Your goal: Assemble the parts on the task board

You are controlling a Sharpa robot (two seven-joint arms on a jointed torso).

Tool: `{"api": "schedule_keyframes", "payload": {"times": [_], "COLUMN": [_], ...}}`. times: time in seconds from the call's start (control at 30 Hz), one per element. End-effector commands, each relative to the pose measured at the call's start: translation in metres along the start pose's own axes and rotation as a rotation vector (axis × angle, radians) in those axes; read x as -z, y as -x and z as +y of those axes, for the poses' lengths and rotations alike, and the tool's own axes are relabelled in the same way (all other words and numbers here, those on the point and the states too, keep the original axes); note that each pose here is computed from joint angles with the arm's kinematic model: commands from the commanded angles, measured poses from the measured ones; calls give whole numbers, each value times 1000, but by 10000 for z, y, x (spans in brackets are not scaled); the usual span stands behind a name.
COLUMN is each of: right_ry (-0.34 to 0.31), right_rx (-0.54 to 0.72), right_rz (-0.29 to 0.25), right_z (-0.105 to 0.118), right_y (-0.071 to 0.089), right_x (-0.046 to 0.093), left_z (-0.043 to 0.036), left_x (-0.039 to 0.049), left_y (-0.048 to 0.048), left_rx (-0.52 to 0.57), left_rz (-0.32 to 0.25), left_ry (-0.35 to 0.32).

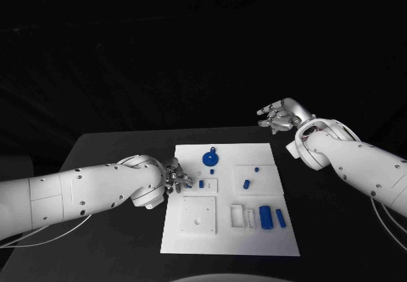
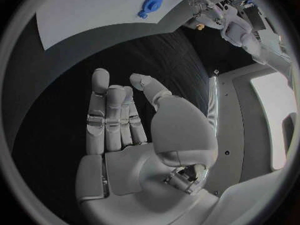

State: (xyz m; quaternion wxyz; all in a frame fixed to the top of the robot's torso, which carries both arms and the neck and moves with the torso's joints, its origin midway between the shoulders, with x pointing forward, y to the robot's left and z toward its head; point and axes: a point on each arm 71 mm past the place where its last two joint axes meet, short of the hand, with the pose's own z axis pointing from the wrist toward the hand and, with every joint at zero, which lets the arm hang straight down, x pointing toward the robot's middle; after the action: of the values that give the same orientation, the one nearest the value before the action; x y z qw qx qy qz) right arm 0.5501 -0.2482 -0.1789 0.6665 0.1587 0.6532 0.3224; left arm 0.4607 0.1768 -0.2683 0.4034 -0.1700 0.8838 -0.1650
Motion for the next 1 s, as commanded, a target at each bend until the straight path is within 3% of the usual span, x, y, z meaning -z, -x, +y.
{"api": "schedule_keyframes", "payload": {"times": [0.03, 1.0], "right_ry": [6, 8], "right_rx": [-2, -4], "right_rz": [15, 23], "right_z": [6, 9], "right_y": [-17, -44], "right_x": [-1, 1], "left_z": [-12, -73], "left_x": [-8, -36], "left_y": [-112, -179], "left_rx": [-27, -83], "left_rz": [63, 122], "left_ry": [3, 10]}}
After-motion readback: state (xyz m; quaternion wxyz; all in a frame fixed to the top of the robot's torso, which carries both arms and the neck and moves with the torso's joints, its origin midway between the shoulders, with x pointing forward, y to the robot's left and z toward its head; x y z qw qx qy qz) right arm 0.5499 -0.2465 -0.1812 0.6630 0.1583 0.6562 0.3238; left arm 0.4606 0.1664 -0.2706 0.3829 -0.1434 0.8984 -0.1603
